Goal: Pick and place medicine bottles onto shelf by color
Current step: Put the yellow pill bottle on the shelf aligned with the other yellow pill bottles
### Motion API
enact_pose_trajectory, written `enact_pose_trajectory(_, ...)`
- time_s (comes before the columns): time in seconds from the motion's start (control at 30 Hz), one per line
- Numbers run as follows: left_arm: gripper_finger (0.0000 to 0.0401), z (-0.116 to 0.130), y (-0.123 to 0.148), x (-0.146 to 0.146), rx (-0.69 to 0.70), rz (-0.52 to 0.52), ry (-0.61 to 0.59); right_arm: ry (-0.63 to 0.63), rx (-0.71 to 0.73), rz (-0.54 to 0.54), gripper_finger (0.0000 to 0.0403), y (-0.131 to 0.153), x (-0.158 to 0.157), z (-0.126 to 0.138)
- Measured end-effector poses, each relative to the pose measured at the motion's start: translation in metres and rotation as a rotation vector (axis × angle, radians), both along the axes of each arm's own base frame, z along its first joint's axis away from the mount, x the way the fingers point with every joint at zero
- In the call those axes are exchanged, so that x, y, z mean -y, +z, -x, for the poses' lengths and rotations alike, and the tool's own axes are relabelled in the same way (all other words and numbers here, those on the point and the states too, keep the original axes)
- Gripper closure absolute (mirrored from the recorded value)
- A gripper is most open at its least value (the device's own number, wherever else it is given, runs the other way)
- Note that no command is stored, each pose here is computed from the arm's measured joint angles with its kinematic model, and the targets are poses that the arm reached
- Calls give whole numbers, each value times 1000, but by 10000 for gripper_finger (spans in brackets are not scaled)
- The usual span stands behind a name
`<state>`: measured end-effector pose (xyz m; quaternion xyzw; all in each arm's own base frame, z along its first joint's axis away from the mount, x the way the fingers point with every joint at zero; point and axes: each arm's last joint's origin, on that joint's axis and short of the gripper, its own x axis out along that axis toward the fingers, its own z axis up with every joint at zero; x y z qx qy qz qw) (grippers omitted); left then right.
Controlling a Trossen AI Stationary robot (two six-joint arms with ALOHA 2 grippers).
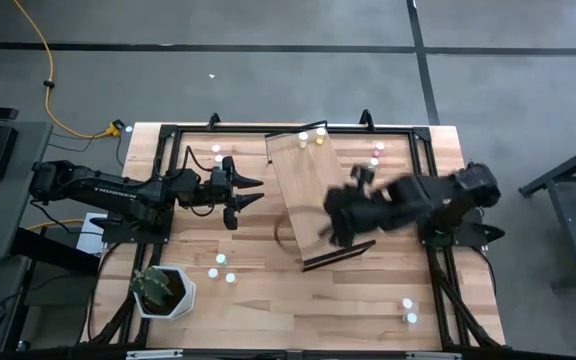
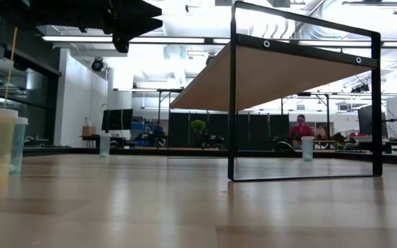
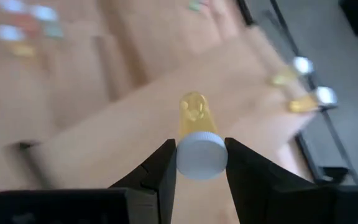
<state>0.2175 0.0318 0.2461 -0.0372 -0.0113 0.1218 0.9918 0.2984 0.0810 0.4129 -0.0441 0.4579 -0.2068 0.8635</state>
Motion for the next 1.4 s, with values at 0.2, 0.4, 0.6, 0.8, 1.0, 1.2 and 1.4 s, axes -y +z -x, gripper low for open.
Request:
enact_pose_trajectory(0.2, 259, 0, 0, 0, 0, 0, 1, -115, -17, -72, 293, -3, 74, -20)
enact_pose_trajectory(0.4, 259, 0, 0, 0, 0, 0, 2, -123, -48, -159, 293, -7, 108, -23)
enact_pose_trajectory(0.6, 259, 0, 0, 0, 0, 0, 3, -99, -62, -228, 293, -8, 113, -22)
enact_pose_trajectory(0.8, 259, 0, 0, 0, 1, 1, 5, -89, -34, -237, 293, -11, 119, -30)
enact_pose_trajectory(1.0, 259, 0, 3, -1, 41, 39, 26, -13, -3, -261, 293, -22, 130, -52)
enact_pose_trajectory(1.2, 259, 1, 2, -4, 37, 69, 132, 28, -85, -291, 293, -48, 139, -71)
enact_pose_trajectory(1.4, 259, -1, 0, -4, 50, 111, 140, 40, -135, -308, 293, -63, 145, -80)
